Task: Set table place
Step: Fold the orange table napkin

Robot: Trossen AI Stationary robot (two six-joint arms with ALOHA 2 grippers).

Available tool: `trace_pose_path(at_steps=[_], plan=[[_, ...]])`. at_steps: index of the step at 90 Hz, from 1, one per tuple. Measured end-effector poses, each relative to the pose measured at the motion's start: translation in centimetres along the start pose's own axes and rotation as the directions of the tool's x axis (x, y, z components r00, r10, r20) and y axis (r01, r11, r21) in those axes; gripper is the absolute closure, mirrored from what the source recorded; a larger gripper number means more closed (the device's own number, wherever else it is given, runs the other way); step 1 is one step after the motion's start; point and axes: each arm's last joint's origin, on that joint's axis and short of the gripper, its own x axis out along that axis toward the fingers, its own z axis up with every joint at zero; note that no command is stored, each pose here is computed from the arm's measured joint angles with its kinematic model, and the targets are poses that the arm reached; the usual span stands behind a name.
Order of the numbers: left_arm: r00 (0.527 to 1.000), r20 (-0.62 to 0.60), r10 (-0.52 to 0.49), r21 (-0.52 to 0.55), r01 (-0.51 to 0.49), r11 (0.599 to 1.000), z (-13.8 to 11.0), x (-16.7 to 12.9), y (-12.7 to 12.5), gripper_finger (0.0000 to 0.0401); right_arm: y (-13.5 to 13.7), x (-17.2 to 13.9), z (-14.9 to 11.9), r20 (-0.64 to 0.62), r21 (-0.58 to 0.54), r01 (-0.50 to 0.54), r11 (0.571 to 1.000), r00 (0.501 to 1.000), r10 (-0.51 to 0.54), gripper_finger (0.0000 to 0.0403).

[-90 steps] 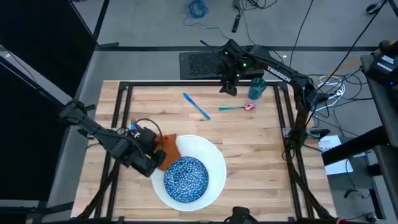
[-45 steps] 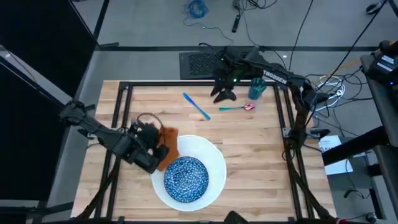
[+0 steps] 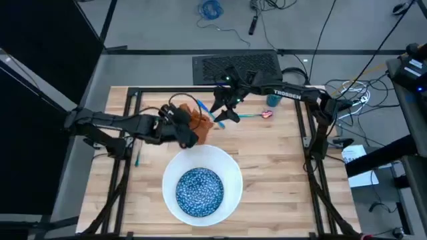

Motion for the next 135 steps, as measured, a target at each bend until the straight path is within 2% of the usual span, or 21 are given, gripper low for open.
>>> trace_pose_path(at_steps=[24,48,68,102,110,117,123,131,135], plan=[[1.0,-0.011,0.015,0.005,-0.015,1.0,0.9,1.3,1.4,0.0401,0.1,0.3,0.5,0.031,0.005,0.018,1.0,0.999,-0.018,0.0165],[0.999,0.022,-0.045,0.013,0.045,0.999,2.0,2.1,1.8,0.0401,0.7,1.2,0.9,0.008,-0.044,0.097,0.994,0.995,-0.097,0.0165],[0.998,0.035,-0.05,0.008,0.05,0.999,2.2,2.3,1.8,0.0401,0.6,1.3,1.1,0.003,-0.059,0.198,0.978,0.98,-0.198,0.0165],[0.997,0.058,-0.059,0.018,0.058,0.998,2.5,2.3,1.7,0.0401,0.5,1.5,1.3,0.018,-0.071,0.214,0.974,0.977,-0.213,0.0172],[0.997,0.059,-0.059,0.018,0.058,0.998,2.5,2.3,1.7,0.0401,0.3,1.6,1.2,0.007,-0.079,0.239,0.968,0.971,-0.239,0.0192],[0.996,0.058,-0.062,0.019,0.061,0.998,2.5,2.3,1.7,0.0401,0.1,1.8,1.0,-0.007,-0.091,0.248,0.964,0.968,-0.25,0.0226],[0.996,0.057,-0.063,0.021,0.062,0.998,2.5,2.3,1.7,0.0401,0.0,2.1,0.8,-0.015,-0.11,0.244,0.963,0.969,-0.247,0.0272],[0.996,0.057,-0.065,0.035,0.063,0.997,2.5,2.3,1.6,0.0401,0.0,2.1,0.8,-0.021,-0.138,0.244,0.96,0.968,-0.249,0.036],[0.996,0.058,-0.065,0.035,0.063,0.997,2.5,2.3,1.6,0.0401,0.1,2.2,0.8,-0.02,-0.164,0.242,0.956,0.968,-0.248,0.0384]])
